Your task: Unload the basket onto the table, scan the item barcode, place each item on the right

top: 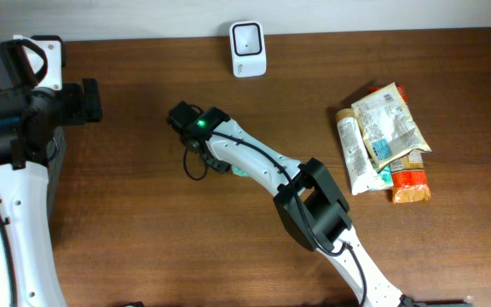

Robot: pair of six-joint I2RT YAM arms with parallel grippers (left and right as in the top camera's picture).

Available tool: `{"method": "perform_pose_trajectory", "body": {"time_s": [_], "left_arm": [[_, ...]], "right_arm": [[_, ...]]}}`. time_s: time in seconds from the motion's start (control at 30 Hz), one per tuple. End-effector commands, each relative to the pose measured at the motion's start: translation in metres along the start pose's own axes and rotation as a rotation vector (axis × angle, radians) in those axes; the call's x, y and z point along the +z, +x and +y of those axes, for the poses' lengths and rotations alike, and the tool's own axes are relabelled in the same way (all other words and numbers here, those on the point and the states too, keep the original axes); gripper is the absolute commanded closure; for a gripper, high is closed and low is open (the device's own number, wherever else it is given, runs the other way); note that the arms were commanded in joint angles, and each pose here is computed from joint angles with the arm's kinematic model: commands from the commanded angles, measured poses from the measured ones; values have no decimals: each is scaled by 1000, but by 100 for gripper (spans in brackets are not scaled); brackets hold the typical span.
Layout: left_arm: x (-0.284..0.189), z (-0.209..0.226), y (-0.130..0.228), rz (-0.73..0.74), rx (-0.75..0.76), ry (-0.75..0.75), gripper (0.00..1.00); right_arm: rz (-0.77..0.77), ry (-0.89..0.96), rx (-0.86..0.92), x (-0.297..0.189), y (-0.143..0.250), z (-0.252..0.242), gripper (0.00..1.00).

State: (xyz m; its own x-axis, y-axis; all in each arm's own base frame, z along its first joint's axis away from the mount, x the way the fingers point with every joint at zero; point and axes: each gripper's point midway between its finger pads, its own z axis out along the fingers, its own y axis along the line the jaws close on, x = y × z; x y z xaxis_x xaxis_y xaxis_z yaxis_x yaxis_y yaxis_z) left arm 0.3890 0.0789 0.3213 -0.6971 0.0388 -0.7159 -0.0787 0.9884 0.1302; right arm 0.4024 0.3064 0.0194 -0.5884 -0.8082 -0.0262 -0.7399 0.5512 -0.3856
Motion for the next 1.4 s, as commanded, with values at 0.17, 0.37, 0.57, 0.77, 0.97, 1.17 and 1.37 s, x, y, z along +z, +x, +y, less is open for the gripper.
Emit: {"method": "perform_pose_trajectory", "body": {"time_s": [0.17, 0.37, 0.57, 0.77, 0.97, 1.17, 1.37], "left_arm": [[-4, -1, -2, -13, 12, 4, 1], [-4, -1, -2, -12, 12, 4, 1], [-4, -1, -2, -13, 12, 4, 1], [-4, -1, -2, -12, 12, 4, 1], [-4, -1, -2, -13, 12, 4, 1], [-4, -1, -2, -12, 12, 4, 1], [-4, -1, -2, -12, 12, 4, 1]], "right_arm": [[-127, -279, 157, -66, -18, 7, 94], [-237, -976, 128, -127, -9, 37, 96], [-157, -1033, 116, -68, 15, 67, 96], [-35, -660, 209, -6, 33, 18, 67], [38, -448, 328, 28, 61, -49, 45], [-8, -535, 376, -19, 52, -74, 55], [87, -570, 376, -15, 63, -44, 83]]}}
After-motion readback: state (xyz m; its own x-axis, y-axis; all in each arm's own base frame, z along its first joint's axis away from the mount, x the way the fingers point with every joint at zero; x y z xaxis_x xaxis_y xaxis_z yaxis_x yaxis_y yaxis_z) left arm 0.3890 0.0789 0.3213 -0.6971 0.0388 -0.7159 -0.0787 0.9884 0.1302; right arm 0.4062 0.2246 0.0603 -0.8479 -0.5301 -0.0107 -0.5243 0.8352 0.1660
